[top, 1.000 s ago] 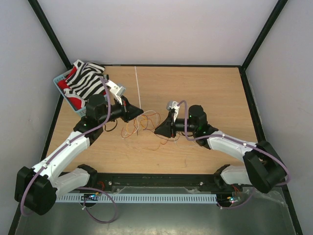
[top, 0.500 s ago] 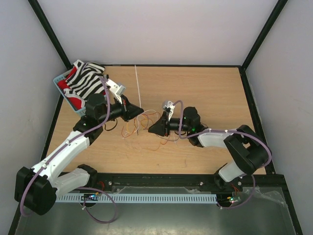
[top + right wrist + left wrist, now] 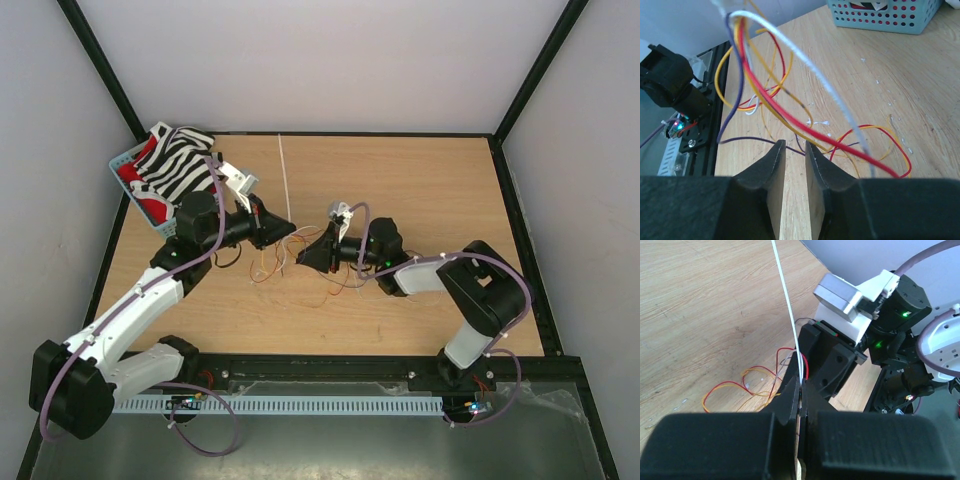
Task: Zip-tie the wires
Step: Adjust the cable at the center of the board.
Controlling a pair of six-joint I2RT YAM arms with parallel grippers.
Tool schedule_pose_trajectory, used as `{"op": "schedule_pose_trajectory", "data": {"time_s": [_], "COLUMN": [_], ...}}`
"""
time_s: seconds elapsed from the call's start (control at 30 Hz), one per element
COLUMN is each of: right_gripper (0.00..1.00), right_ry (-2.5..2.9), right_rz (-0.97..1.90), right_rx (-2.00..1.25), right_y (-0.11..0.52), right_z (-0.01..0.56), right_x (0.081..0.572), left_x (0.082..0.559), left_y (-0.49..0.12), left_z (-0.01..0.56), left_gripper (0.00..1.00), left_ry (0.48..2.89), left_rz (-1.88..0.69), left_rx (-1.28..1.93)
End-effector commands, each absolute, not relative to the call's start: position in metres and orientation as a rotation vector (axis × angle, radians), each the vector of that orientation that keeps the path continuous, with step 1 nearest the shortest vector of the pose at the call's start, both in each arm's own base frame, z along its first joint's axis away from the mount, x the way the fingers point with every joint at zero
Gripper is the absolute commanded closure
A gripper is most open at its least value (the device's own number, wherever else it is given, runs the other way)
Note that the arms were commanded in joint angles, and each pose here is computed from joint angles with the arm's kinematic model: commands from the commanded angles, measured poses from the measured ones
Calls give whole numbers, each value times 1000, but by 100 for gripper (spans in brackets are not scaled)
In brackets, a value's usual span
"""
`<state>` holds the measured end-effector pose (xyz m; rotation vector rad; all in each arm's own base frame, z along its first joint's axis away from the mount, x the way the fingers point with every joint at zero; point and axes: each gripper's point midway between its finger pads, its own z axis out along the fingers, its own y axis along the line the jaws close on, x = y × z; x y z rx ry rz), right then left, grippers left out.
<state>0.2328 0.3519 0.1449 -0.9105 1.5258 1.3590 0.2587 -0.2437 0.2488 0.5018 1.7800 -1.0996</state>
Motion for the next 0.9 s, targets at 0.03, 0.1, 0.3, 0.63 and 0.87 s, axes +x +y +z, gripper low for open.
{"op": "schedule_pose_trajectory", "data": {"time_s": [0.03,0.1,0.3,0.63,0.87], "right_gripper": [65,62,54,52,77], "right_ry": [1431,1428,1411,1423,1430], "right_rz": [1340,1335,1328,1315,1338], "right_rx": [-874,-859,-819,-769,-753], "right_y": [361,361,359,361,360], "right_z": [166,166,168,164,161], "right_x": [246,249,252,263,259], "left_x": [255,255,253,251,252], "left_y": [-252,-253,-258,-266,-265], "left_z": [274,274,272,275,273], "left_gripper": [100,100,100,100,100], "left_ry": [1711,1712,1717,1714,1716], "left_rz": [-1133,-1136,-1140,-1144,-1132], "left_rx": [534,536,545,560,554]}}
